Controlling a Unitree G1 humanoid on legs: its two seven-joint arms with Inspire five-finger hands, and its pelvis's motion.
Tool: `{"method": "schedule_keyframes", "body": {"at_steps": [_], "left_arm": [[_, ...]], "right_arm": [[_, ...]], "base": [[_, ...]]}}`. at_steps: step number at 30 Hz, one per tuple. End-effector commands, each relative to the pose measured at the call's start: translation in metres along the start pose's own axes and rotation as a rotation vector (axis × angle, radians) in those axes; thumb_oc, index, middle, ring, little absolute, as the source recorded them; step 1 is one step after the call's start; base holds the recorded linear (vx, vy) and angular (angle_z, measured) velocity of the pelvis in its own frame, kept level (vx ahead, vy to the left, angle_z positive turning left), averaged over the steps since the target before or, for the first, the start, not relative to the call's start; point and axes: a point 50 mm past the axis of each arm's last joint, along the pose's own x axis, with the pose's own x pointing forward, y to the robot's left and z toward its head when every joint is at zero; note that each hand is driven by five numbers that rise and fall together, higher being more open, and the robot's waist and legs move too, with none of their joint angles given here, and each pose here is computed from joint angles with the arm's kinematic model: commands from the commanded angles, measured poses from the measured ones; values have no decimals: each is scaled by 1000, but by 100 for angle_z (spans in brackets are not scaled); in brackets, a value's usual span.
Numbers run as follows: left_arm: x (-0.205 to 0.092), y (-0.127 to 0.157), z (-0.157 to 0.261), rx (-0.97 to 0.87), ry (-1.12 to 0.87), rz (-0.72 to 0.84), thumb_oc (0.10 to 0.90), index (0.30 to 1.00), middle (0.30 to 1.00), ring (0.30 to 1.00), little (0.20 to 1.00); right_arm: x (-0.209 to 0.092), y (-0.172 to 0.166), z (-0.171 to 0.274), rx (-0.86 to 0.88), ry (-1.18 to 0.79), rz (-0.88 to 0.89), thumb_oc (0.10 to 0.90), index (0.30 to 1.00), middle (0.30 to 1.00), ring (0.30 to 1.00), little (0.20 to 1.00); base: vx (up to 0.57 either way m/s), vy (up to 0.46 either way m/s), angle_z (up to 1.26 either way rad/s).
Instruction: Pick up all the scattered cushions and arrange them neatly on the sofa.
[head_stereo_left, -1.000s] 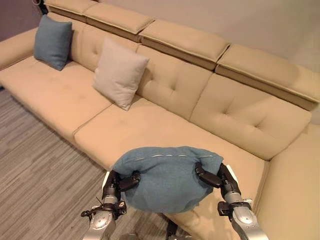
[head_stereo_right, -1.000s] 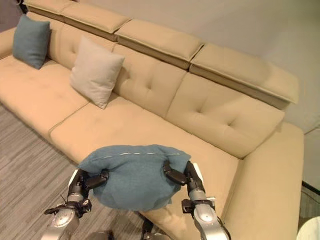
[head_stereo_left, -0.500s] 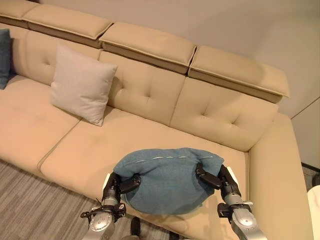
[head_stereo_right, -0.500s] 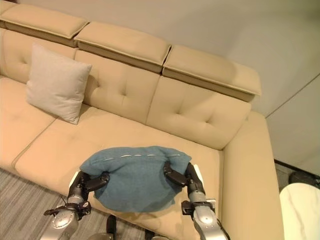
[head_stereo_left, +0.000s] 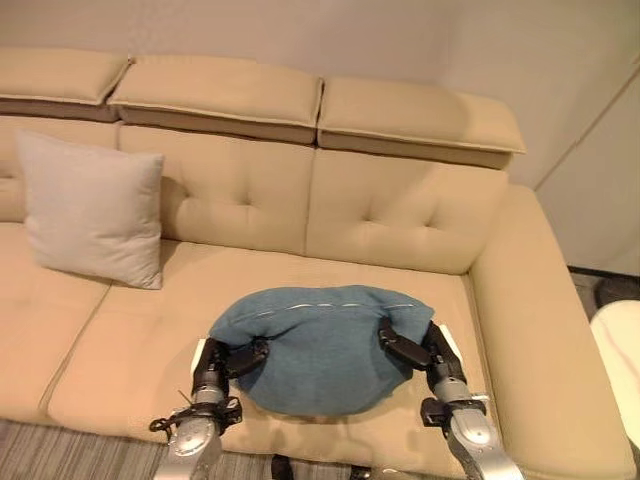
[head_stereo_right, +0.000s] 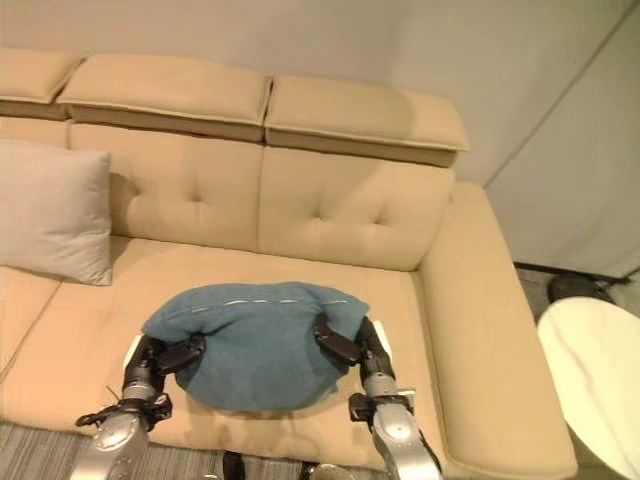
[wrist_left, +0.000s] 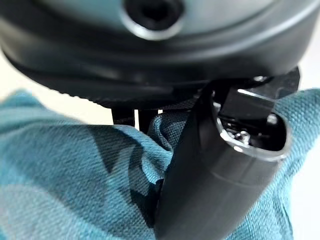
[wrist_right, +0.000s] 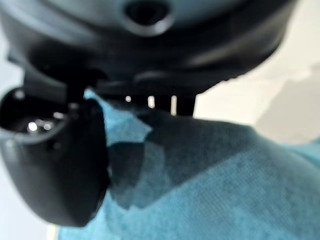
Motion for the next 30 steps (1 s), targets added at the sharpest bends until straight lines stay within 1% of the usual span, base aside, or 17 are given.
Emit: {"method": "schedule_keyframes", "body": {"at_steps": [1, 6, 9, 13, 19, 20, 21, 22, 23, 24, 30], "left_arm": [[10, -34, 74, -64, -383, -163, 400, 300, 300, 300, 300], [14, -44, 88, -58, -439, -183, 400, 300, 300, 300, 300], [16, -45, 94, -40, -461, -189, 400, 300, 300, 300, 300], [19, -48, 105, 15, -504, -209, 400, 300, 300, 300, 300], [29, -57, 127, 33, -585, -213, 400, 300, 300, 300, 300], [35, -64, 143, 48, -638, -209, 400, 300, 300, 300, 300], [39, -68, 155, 49, -676, -208, 400, 300, 300, 300, 300], [39, -69, 156, 48, -679, -207, 400, 300, 300, 300, 300], [45, -76, 176, 41, -739, -195, 400, 300, 300, 300, 300], [47, -80, 187, 34, -770, -188, 400, 300, 300, 300, 300], [55, -96, 234, 38, -907, -145, 400, 300, 300, 300, 300]], "right_arm": [[18, -7, 76, 59, -385, -50, 400, 300, 300, 300, 300], [21, -13, 85, 10, -421, -82, 400, 300, 300, 300, 300], [23, -14, 90, -5, -439, -93, 400, 300, 300, 300, 300], [30, -14, 107, -29, -501, -122, 400, 300, 300, 300, 300], [43, -11, 136, -52, -601, -154, 400, 300, 300, 300, 300], [50, -7, 155, -68, -667, -159, 400, 300, 300, 300, 300], [53, -4, 166, -72, -701, -159, 400, 300, 300, 300, 300], [54, -4, 167, -72, -703, -160, 400, 300, 300, 300, 300], [59, 2, 186, -67, -757, -155, 400, 300, 300, 300, 300], [61, 5, 195, -64, -782, -154, 400, 300, 300, 300, 300], [68, 11, 235, -59, -894, -176, 400, 300, 300, 300, 300]], "base": [[31, -7, 2], [57, 51, -6], [66, 79, -18], [68, 98, -29], [8, 38, -13], [-73, 3, 0], [-74, 3, 3], [-107, -10, 2], [-100, -18, 4], [-130, -20, 2], [-102, -17, 3]]}}
